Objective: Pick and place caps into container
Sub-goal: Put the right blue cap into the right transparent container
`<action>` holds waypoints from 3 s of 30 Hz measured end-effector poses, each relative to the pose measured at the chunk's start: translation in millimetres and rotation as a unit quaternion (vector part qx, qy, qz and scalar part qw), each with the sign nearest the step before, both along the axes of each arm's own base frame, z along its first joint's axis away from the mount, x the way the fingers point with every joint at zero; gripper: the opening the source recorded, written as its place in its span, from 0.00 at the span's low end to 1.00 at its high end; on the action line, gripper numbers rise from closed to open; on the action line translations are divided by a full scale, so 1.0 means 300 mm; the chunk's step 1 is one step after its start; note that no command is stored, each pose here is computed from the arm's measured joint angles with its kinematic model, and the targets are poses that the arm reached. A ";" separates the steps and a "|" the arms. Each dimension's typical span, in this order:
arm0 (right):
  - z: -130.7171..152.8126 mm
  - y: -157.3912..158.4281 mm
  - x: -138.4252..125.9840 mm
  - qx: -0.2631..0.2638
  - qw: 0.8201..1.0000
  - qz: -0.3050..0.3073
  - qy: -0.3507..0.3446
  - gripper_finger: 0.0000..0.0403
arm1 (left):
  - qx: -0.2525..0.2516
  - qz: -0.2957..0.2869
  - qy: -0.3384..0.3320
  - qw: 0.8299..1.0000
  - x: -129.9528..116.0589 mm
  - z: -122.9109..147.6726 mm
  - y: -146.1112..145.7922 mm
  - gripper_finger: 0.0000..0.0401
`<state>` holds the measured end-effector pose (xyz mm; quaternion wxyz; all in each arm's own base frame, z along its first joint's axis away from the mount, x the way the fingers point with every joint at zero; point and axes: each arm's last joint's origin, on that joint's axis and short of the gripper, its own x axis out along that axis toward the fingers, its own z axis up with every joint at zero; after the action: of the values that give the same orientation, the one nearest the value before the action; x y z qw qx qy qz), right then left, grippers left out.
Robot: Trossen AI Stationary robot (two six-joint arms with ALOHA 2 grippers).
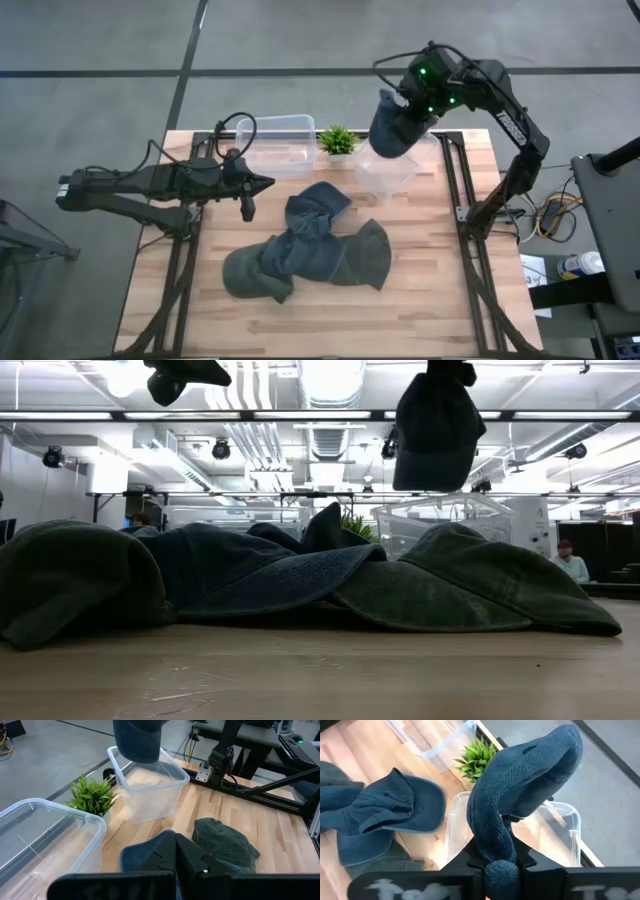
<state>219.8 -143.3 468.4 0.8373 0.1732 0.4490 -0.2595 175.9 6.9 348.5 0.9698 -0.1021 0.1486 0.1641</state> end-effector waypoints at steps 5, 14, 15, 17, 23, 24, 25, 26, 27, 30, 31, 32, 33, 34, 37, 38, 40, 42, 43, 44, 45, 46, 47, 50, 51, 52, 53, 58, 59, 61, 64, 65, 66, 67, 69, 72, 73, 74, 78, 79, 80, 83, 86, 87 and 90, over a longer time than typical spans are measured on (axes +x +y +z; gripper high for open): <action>-0.030 -0.012 0.012 0.012 1.000 -0.006 0.015 0.07 | 0.000 0.000 0.000 1.000 0.000 0.000 0.000 0.00; -0.146 -0.039 0.035 0.031 0.995 -0.020 0.088 0.07 | 0.003 -0.001 0.001 1.000 0.000 0.000 0.000 0.00; -0.158 -0.044 0.040 0.032 0.995 -0.021 0.092 0.07 | 0.005 -0.001 0.002 1.000 0.000 0.000 0.000 0.00; -0.184 -0.051 0.049 0.040 0.994 -0.027 0.098 0.07 | 0.010 -0.001 0.003 1.000 0.000 0.000 0.000 0.00; -0.255 -0.068 0.074 0.058 0.991 -0.051 0.105 0.07 | 0.013 -0.002 0.004 1.000 0.000 0.000 0.000 0.00; -0.266 -0.071 0.078 0.061 0.991 -0.057 0.104 0.07 | 0.013 -0.002 0.004 1.000 0.000 0.000 0.000 0.00; -0.277 -0.074 0.082 0.063 0.991 -0.063 0.102 0.07 | 0.013 -0.002 0.004 1.000 0.000 0.000 0.000 0.00; -0.287 -0.076 0.086 0.065 0.990 -0.069 0.100 0.07 | 0.013 -0.002 0.004 1.000 0.000 0.000 0.000 0.00; -0.297 -0.078 0.089 0.068 0.990 -0.077 0.097 0.07 | 0.013 -0.002 0.004 1.000 0.000 0.000 0.000 0.00; -0.323 -0.084 0.099 0.079 0.988 -0.096 0.088 0.07 | 0.013 -0.002 0.004 1.000 0.000 0.000 0.000 0.00; -0.330 -0.085 0.101 0.082 0.988 -0.101 0.088 0.07 | 0.013 -0.002 0.004 1.000 0.000 0.000 0.000 0.00; -0.337 -0.086 0.102 0.086 0.987 -0.106 0.087 0.07 | 0.013 -0.002 0.004 1.000 0.000 0.000 0.000 0.00; -0.342 -0.086 0.103 0.088 0.986 -0.111 0.086 0.07 | 0.013 -0.002 0.004 1.000 0.000 0.000 0.000 0.00; -0.347 -0.087 0.104 0.091 0.986 -0.113 0.086 0.07 | 0.013 -0.002 0.004 1.000 0.000 0.000 0.000 0.00; -0.356 -0.087 0.103 0.100 0.983 -0.125 0.087 0.07 | 0.012 -0.002 0.004 1.000 0.000 0.000 0.000 0.00; -0.359 -0.087 0.103 0.103 0.982 -0.130 0.087 0.07 | 0.013 -0.002 0.004 1.000 0.000 0.000 0.000 0.00; -0.363 -0.086 0.103 0.106 0.981 -0.136 0.086 0.07 | 0.012 -0.002 0.004 1.000 0.000 0.000 0.000 0.00; -0.367 -0.088 0.106 0.106 0.981 -0.142 0.080 0.07 | 0.013 -0.001 0.004 1.000 0.000 0.000 0.001 0.00; -0.370 -0.090 0.109 0.106 0.981 -0.144 0.077 0.07 | 0.013 -0.001 0.004 1.000 0.000 0.000 0.001 0.00; -0.376 -0.092 0.112 0.105 0.981 -0.145 0.075 0.07 | 0.013 -0.001 0.004 1.000 0.000 0.000 0.001 0.00; -0.383 -0.094 0.115 0.105 0.981 -0.146 0.072 0.07 | 0.013 -0.001 0.004 1.000 0.000 0.000 0.001 0.00; -0.391 -0.096 0.118 0.107 0.981 -0.149 0.070 0.07 | 0.013 -0.001 0.004 1.000 0.000 0.000 0.001 0.00; -0.399 -0.097 0.120 0.112 0.980 -0.151 0.067 0.07 | 0.013 -0.001 0.004 1.000 0.000 0.000 0.001 0.00; -0.424 -0.100 0.129 0.124 0.980 -0.146 0.058 0.07 | 0.013 -0.001 0.004 1.000 0.000 0.000 0.001 0.00; -0.433 -0.101 0.131 0.125 0.980 -0.145 0.058 0.07 | 0.013 -0.001 0.004 1.000 0.000 0.000 0.001 0.00; -0.442 -0.103 0.131 0.126 0.980 -0.146 0.059 0.07 | 0.013 -0.001 0.004 1.000 0.000 0.000 0.001 0.00; -0.452 -0.107 0.131 0.128 0.979 -0.148 0.060 0.07 | 0.013 -0.001 0.004 1.000 0.000 0.000 0.001 0.00; -0.499 -0.110 0.128 0.137 0.976 -0.150 0.072 0.07 | 0.013 -0.001 0.004 1.000 0.000 0.000 0.001 0.00; -0.507 -0.112 0.126 0.139 0.976 -0.151 0.073 0.07 | 0.013 -0.001 0.004 1.000 0.000 0.000 0.001 0.00; -0.526 -0.116 0.117 0.145 0.975 -0.151 0.079 0.07 | 0.013 -0.001 0.004 1.000 0.000 0.000 0.001 0.00; -0.547 -0.126 0.102 0.162 0.973 -0.143 0.081 0.07 | 0.013 -0.001 0.004 1.000 0.000 0.000 0.001 0.00; -0.553 -0.129 0.099 0.162 0.973 -0.141 0.084 0.07 | 0.013 -0.001 0.004 1.000 0.000 0.000 0.001 0.00; -0.558 -0.130 0.097 0.162 0.973 -0.139 0.085 0.07 | 0.013 -0.001 0.004 1.000 0.000 0.000 0.001 0.00; -0.564 -0.132 0.096 0.165 0.973 -0.135 0.083 0.07 | 0.013 -0.001 0.004 1.000 0.000 0.000 0.001 0.00; -0.571 -0.134 0.099 0.178 0.974 -0.122 0.066 0.07 | 0.013 -0.001 0.004 1.000 0.000 0.000 0.001 0.00; -0.570 -0.135 0.096 0.180 0.976 -0.115 0.048 0.07 | 0.013 -0.001 0.004 1.000 0.000 0.000 0.001 0.00; -0.570 -0.139 0.092 0.176 0.976 -0.119 0.050 0.07 | 0.013 -0.001 0.004 1.000 0.000 0.000 0.001 0.00; -0.572 -0.143 0.088 0.169 0.976 -0.122 0.055 0.07 | 0.013 -0.001 0.004 1.000 0.000 0.000 0.001 0.00; -0.573 -0.169 0.066 0.149 0.976 -0.146 0.066 0.07 | 0.013 -0.001 0.004 1.000 0.000 0.000 0.001 0.00; -0.573 -0.173 0.062 0.147 0.976 -0.150 0.067 0.07 | 0.013 -0.001 0.004 1.000 0.000 0.000 0.001 0.00; -0.573 -0.178 0.058 0.147 0.975 -0.153 0.067 0.07 | 0.013 -0.001 0.004 1.000 0.000 0.000 0.001 0.00; -0.574 -0.188 0.050 0.146 0.974 -0.159 0.068 0.07 | 0.013 -0.001 0.004 1.000 0.000 0.000 0.001 0.00; -0.588 -0.193 0.040 0.150 0.972 -0.164 0.073 0.07 | 0.013 -0.001 0.004 1.000 0.000 0.000 0.001 0.00; -0.598 -0.191 0.038 0.153 0.971 -0.165 0.078 0.07 | 0.013 -0.001 0.004 1.000 0.000 0.000 0.001 0.00; -0.640 -0.183 0.029 0.163 0.967 -0.167 0.097 0.08 | 0.013 0.000 0.004 1.000 0.000 0.000 0.001 0.00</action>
<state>228.4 -198.2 276.5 0.6948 0.3538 0.5294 -0.3343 175.9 7.1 348.5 0.9705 -0.0891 0.1504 0.1659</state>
